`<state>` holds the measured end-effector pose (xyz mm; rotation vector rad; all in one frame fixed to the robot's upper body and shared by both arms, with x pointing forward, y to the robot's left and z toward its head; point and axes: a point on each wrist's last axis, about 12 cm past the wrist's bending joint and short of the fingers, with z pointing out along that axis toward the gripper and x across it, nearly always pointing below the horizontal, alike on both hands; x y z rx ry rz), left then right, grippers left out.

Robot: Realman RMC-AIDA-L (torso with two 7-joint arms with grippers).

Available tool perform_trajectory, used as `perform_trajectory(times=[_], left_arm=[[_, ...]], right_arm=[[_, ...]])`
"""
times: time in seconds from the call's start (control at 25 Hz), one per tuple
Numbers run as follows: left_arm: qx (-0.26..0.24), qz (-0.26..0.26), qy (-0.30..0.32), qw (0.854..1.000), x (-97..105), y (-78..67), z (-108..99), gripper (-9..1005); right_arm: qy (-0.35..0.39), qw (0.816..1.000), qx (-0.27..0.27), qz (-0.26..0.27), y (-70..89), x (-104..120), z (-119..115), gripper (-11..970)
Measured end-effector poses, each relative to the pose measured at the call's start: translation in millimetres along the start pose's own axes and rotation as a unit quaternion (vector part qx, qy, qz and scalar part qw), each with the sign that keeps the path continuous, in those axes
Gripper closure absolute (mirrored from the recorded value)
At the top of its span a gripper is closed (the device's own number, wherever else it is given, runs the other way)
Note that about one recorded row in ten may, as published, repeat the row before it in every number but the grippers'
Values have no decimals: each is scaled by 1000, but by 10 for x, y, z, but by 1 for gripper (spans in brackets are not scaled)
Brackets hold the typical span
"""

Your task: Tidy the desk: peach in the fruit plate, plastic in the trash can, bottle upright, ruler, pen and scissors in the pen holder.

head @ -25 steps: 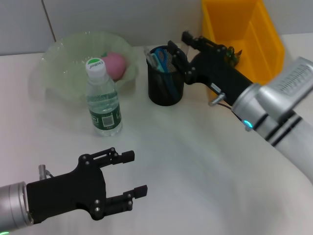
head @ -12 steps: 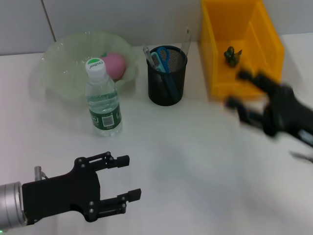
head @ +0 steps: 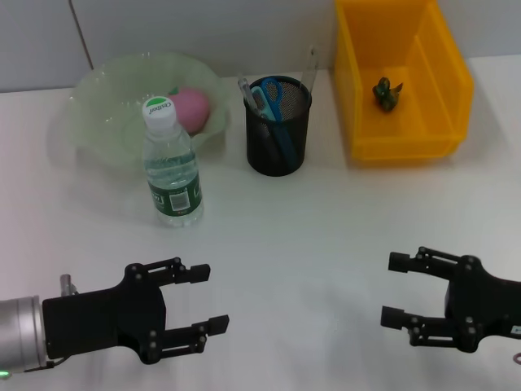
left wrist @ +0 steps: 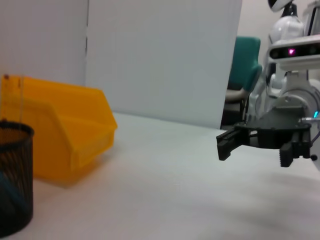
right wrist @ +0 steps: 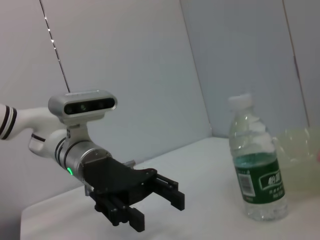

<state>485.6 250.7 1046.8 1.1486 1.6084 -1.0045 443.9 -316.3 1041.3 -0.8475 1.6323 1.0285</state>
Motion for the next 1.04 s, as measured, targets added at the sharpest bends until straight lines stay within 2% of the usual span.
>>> perform_trajectory(times=[1.04], left_arm=[[-4,-14,7,1000,9,15,19,273]], right_arm=[[9,1000,25,9,4,87,92,136]])
